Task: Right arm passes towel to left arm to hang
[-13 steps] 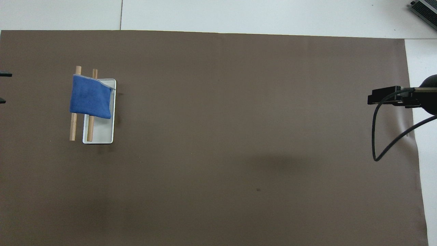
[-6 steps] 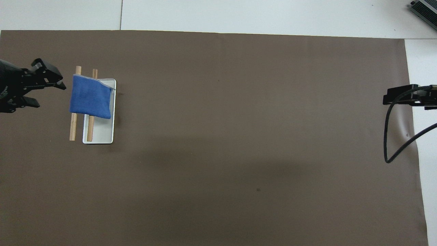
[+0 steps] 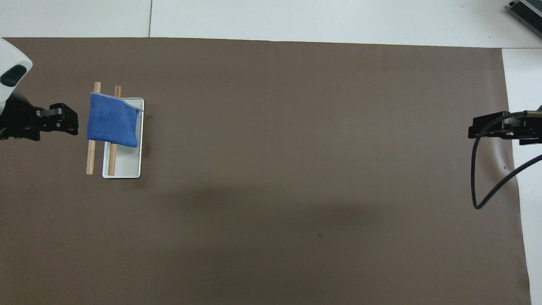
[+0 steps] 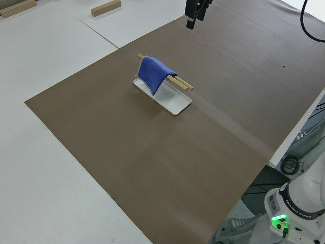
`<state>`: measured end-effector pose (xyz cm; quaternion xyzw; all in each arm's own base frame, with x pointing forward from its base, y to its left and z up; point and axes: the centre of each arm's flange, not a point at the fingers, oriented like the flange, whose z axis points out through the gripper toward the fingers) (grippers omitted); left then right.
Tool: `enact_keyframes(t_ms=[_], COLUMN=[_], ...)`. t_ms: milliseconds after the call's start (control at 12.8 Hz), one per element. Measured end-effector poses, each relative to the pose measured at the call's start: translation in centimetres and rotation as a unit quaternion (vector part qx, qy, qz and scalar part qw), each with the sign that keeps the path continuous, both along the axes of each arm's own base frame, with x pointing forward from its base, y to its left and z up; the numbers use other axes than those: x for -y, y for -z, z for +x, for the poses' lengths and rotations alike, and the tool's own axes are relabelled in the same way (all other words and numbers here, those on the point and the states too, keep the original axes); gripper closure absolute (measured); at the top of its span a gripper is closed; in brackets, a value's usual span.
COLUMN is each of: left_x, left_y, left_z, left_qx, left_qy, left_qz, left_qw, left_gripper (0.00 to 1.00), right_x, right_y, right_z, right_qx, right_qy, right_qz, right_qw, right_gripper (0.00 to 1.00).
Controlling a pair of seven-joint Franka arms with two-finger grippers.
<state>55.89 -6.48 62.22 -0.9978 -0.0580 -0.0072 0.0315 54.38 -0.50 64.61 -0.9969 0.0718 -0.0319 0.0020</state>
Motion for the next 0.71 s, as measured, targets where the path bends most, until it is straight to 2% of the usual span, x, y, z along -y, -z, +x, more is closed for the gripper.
enact_keyframes(t_ms=[235,548,705], left_x=[-1.3,-0.8,-0.3], left_y=[0.1,0.4,0.6], left_z=[0.1,0.0,-0.2], left_qx=[-0.003,-0.009,-0.013], left_qy=[0.017,0.062,0.067], left_qz=[0.0,-0.015,-0.019], left_qw=[1.0,0.998,0.997], left_gripper=[0.26,0.24,0.08], right_x=[0.7,0.8,0.8], right_y=[0.8,0.7,0.8], right_z=[-0.1,0.2,0.2], right_qx=[-0.009,0.004,0.003], right_qy=[0.009,0.011,0.014], right_qz=[0.018,0.018,0.0], right_qw=[1.0,1.0,1.0], right_gripper=[0.0,0.0,0.0])
